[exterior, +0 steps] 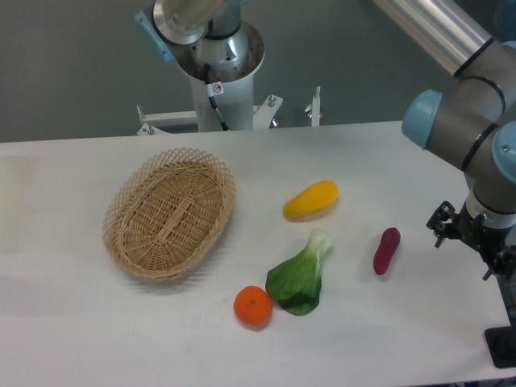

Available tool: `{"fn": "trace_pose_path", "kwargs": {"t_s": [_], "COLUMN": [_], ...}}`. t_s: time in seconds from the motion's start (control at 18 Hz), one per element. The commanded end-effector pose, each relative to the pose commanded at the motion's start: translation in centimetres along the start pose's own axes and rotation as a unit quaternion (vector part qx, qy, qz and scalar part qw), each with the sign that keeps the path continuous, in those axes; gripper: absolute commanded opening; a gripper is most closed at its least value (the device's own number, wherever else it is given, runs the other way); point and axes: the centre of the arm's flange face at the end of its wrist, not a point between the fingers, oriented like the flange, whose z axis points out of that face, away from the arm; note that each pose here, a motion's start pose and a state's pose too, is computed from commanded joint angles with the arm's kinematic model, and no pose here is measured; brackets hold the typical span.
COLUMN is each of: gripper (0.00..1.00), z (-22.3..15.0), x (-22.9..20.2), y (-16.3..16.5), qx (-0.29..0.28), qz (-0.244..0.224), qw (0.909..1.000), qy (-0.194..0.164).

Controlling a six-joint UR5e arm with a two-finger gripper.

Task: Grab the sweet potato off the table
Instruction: 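Move the gripper over the small purple sweet potato and descend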

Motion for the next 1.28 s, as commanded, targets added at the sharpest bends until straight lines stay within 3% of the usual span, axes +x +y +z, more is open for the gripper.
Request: {"fn": "trace_pose_path", "kwargs": {"t_s": [0.5, 0.72, 1.0, 1.28], "gripper": [1.00, 1.00, 1.00, 1.00], "z": [0.5, 0.5, 2.7, 6.4], "x": [0.9, 2.9, 5.9, 7.7], "y": [-0.1, -0.6, -0.6, -1.1], "qx": [0.002, 0.033, 0.026, 0.026], "qz": [-0.010, -0.036, -0.053, -0.046], "qw": [0.9999, 0.9988, 0.9976, 0.9982], "qy": [-0.001, 0.006, 0.037, 0.028]}}
